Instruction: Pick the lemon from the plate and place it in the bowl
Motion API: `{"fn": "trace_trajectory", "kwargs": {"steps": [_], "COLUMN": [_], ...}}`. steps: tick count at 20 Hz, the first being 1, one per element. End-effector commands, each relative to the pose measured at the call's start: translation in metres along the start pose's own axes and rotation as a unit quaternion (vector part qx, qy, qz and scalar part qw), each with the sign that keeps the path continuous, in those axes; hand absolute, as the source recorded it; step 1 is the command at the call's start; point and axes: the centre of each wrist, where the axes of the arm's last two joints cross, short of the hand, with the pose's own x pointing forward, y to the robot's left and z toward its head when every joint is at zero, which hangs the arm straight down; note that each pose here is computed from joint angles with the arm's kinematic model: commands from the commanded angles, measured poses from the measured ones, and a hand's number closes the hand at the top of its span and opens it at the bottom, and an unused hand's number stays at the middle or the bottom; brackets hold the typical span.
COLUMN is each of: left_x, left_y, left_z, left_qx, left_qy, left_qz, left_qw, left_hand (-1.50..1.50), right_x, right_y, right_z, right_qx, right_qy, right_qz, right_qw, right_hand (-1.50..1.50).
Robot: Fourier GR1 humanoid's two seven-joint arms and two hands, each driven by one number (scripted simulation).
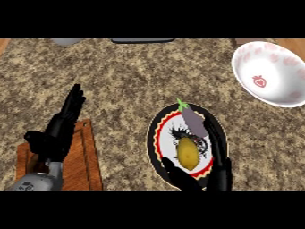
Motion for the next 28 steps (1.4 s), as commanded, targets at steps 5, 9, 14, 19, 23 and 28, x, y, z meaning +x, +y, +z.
{"fn": "trace_trajectory", "kwargs": {"steps": [5,9,14,19,23,28], "left_x": [0.005,0.013,0.012,0.014,0.015,0.007], "left_y": [0.013,0.001,-0.003,-0.007,-0.006,-0.006], "left_z": [-0.007,-0.018,-0.018,-0.022,-0.021,0.003], "left_qx": [-0.007,-0.008,-0.006,-0.027,-0.015,-0.011], "left_qy": [0.014,-0.004,-0.004,0.006,-0.004,-0.001], "left_qz": [0.004,-0.002,0.008,0.001,0.004,0.004], "left_qw": [0.9999,1.0,0.9999,0.9996,0.9999,0.9999], "left_hand": [0.0,0.0,0.0,0.0,0.0,0.0], "right_x": [0.031,0.069,0.088,0.087,0.075,0.067], "right_y": [-0.03,-0.041,-0.038,-0.035,-0.029,-0.035], "right_z": [0.008,0.0,-0.013,-0.029,-0.031,-0.034], "right_qx": [-0.049,-0.008,0.042,0.089,0.109,0.118], "right_qy": [0.059,0.116,0.209,0.264,0.284,0.28], "right_qz": [0.113,0.124,0.159,0.177,0.186,0.166], "right_qw": [0.991,0.985,0.964,0.944,0.934,0.938], "right_hand": [-1.5,-1.5,-1.5,-1.5,-1.5,-1.5]}}
